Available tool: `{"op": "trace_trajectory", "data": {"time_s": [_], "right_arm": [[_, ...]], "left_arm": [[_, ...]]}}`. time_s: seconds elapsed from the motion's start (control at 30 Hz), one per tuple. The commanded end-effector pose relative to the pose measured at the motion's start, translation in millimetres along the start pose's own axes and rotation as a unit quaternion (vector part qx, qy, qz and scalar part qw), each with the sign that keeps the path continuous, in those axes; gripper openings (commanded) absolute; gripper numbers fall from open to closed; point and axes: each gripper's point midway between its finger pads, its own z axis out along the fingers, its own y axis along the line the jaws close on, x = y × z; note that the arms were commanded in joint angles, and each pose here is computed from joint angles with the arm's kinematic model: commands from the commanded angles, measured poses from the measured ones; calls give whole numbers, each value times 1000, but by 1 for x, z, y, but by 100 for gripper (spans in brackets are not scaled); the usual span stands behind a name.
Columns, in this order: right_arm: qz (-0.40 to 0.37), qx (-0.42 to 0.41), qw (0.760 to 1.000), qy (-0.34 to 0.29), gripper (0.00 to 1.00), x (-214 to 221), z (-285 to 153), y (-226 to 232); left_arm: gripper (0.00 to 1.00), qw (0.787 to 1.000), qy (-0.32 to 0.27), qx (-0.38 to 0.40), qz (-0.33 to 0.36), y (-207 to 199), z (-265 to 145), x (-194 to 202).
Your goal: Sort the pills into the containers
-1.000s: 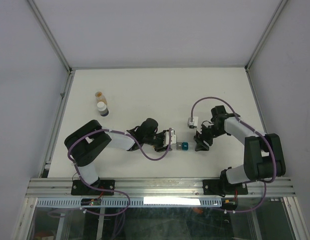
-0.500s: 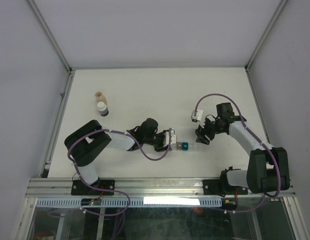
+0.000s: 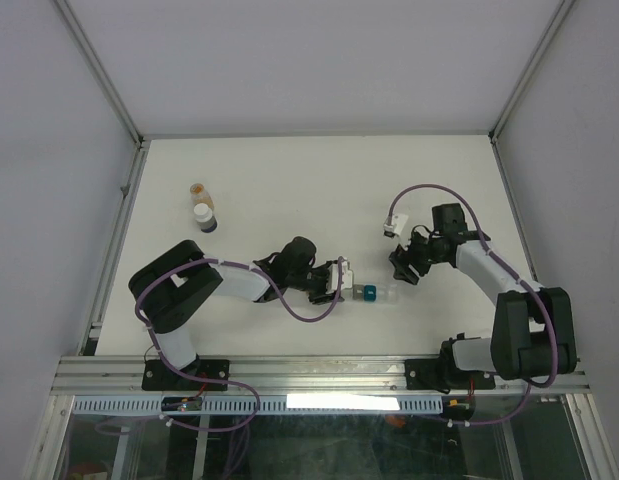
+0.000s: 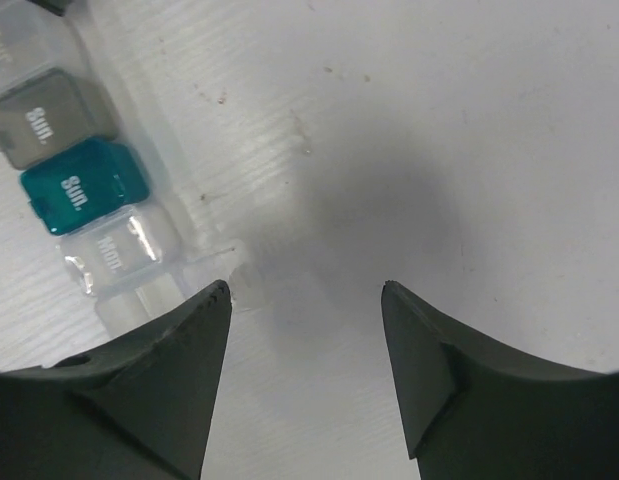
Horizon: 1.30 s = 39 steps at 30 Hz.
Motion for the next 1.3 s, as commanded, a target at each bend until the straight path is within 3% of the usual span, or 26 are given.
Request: {"op": "trace_trajectory", "data": {"time_s": [0.0,0.27,0.4,0.7,1.0,1.2,1.27], "right_arm": [[26,53,998,10,63,4,5,-24],[30,37,998,52,58,22,22,-17],[32,30,998,37,58,12,16,-16],[26,-11,998,-50,80,-41,-31,-2],[36,-23,997,-60,83,-46,-44,6],[44,-26,996,-72,84,-50,-53,11],[42,-22,996,-76,86,-51,-58,13]], "left_arm": [[22,1000,10,17,13,-8,3,2],[22,1000,16,14,11,-5,5,3],[22,1000,18,11,10,-3,5,4],[23,999,30,-18,1,12,2,8],[24,996,40,-56,-53,31,-26,24],[31,995,54,-66,-58,27,-37,31],[41,994,56,-79,-58,30,-42,30]]}}
